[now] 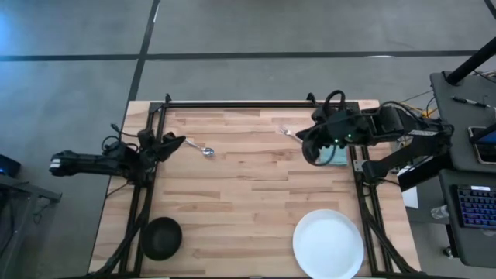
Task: Set table place
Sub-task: Move the white plate to the center of the table
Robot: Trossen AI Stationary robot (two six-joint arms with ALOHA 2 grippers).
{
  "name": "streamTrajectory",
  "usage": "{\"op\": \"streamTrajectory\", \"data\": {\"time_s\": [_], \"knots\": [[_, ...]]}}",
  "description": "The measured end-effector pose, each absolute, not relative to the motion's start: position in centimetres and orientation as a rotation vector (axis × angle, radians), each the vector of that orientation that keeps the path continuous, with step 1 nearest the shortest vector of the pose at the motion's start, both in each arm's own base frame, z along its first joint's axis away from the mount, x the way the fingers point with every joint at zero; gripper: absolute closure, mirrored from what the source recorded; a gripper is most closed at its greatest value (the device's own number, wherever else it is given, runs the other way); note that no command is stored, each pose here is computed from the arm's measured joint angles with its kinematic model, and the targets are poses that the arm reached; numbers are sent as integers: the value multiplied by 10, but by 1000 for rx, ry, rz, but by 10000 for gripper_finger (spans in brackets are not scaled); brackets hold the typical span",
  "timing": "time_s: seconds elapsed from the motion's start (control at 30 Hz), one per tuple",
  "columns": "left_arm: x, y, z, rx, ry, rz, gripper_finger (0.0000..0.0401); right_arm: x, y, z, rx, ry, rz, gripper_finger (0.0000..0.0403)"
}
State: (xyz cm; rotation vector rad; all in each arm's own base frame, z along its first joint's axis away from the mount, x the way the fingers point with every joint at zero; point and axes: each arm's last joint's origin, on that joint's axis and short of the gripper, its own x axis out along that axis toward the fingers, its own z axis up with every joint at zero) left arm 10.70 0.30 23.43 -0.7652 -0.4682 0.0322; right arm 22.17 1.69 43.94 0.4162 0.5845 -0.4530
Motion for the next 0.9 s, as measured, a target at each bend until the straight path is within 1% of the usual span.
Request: {"op": "streamTrajectory", "data": {"time_s": [0.1,0.23,0.33,0.43,0.53,0.7,0.8,0.9], "knots": [[117,1,234,-764,-386,0,238,219,11,432,386,668,-489,392],[131,0,240,-741,-320,-5,293,211,1,415,363,950,-509,376],[139,-1,249,-709,-297,-23,332,205,-4,402,365,1158,-524,358],[150,-2,254,-686,-258,-26,352,213,-6,391,407,1225,-449,330],[160,-3,254,-683,-213,-30,352,221,-4,378,448,1321,-383,292],[173,-4,248,-727,-141,-33,327,228,5,348,461,1477,-281,227],[177,-5,243,-753,-101,-44,313,223,17,330,444,1570,-230,204],[179,-5,241,-752,-86,-43,304,217,35,307,394,1669,-183,198]]}}
